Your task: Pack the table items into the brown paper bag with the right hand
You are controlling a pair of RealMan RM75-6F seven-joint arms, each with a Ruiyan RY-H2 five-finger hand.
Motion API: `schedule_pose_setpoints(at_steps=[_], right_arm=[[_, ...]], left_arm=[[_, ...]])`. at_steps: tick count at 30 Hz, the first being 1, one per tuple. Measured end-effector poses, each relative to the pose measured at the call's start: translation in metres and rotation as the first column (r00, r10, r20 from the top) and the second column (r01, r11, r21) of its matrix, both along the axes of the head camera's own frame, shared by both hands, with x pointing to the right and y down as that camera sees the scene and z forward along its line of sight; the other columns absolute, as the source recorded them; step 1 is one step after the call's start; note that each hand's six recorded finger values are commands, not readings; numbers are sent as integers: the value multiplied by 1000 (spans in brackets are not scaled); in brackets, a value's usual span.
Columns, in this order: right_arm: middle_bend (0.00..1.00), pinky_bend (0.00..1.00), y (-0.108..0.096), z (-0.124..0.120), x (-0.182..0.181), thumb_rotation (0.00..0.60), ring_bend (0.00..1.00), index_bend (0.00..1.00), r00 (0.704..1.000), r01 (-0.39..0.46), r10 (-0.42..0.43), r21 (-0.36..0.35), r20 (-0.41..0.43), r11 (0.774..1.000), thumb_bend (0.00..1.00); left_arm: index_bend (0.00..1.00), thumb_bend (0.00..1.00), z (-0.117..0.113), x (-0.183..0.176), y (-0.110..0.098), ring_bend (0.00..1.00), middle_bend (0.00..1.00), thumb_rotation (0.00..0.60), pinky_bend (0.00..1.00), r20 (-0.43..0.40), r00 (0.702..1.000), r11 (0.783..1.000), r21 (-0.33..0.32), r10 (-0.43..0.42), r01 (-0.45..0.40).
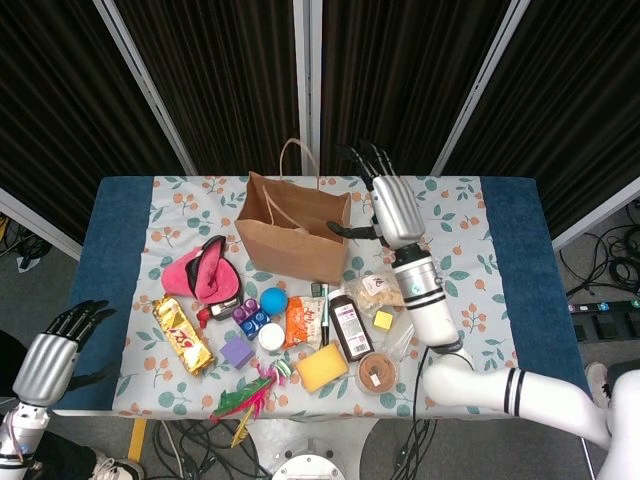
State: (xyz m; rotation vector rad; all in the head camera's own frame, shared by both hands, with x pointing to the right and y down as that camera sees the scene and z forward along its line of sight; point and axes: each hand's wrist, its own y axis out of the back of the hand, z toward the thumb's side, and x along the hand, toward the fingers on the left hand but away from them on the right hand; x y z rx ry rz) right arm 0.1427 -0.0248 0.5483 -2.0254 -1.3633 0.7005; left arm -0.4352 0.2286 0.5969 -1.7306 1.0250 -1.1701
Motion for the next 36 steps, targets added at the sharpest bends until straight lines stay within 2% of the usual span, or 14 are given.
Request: schedule_pose_setpoints(at_steps=[2, 5, 8, 9, 12, 15, 18, 21, 24, 30, 36], right_arm=[[228, 0, 4, -5, 12, 600, 33, 132, 998, 29, -27, 37, -61, 999, 8], [235, 0, 13, -8, 40, 600, 49, 150, 971, 100, -81, 78, -226, 992, 8], [235, 0, 27, -3, 78, 600, 53, 163, 894, 188, -142, 67, -426, 980, 7], [235, 0, 35, 1, 95, 600, 53, 167, 848, 224, -170, 48, -502, 973, 7], [235, 0, 58, 19, 133, 600, 53, 181, 732, 293, -240, -23, -637, 956, 6], [235, 0, 71, 38, 162, 600, 52, 201, 651, 317, -281, -85, -705, 945, 4], [235, 0, 80, 60, 186, 600, 48, 224, 587, 329, -319, -140, -744, 934, 1], [235, 0, 89, 83, 202, 600, 47, 235, 541, 342, -358, -190, -761, 920, 0], [235, 0, 97, 109, 208, 600, 43, 236, 524, 345, -396, -238, -754, 908, 0], [235, 0, 109, 155, 200, 600, 39, 236, 510, 355, -463, -313, -725, 881, 0], [232, 0, 108, 177, 185, 600, 37, 241, 506, 374, -489, -330, -711, 867, 0]], left_arm=[[263, 110, -1, 1, 1, 174, 266, 600, 253, -3, 1000, 1000, 1, -3, 3], [263, 109, -1, 2, 2, 174, 266, 600, 253, -6, 1000, 1000, -1, -1, 0], [262, 110, 0, 5, 3, 174, 266, 600, 253, -9, 1000, 1000, -2, 4, -4], [262, 109, 1, 5, 3, 174, 266, 600, 253, -10, 1000, 1000, -1, 4, -4], [263, 110, 2, 8, 5, 174, 266, 600, 253, -12, 1000, 1000, -1, 6, -6], [263, 110, 4, 9, 6, 174, 266, 600, 253, -11, 1000, 1000, -4, 9, -9], [263, 110, 5, 9, 7, 174, 266, 600, 253, -3, 1000, 1000, -5, 16, -16], [263, 109, 5, 8, 7, 174, 266, 600, 253, 5, 1000, 1000, -4, 17, -17], [263, 109, 4, 7, 6, 174, 266, 600, 253, 12, 1000, 1000, -1, 19, -19], [263, 109, 5, 5, 4, 174, 265, 600, 253, 22, 1000, 1000, 0, 18, -18], [263, 109, 6, 3, 2, 174, 266, 600, 253, 31, 999, 1000, 5, 21, -21]])
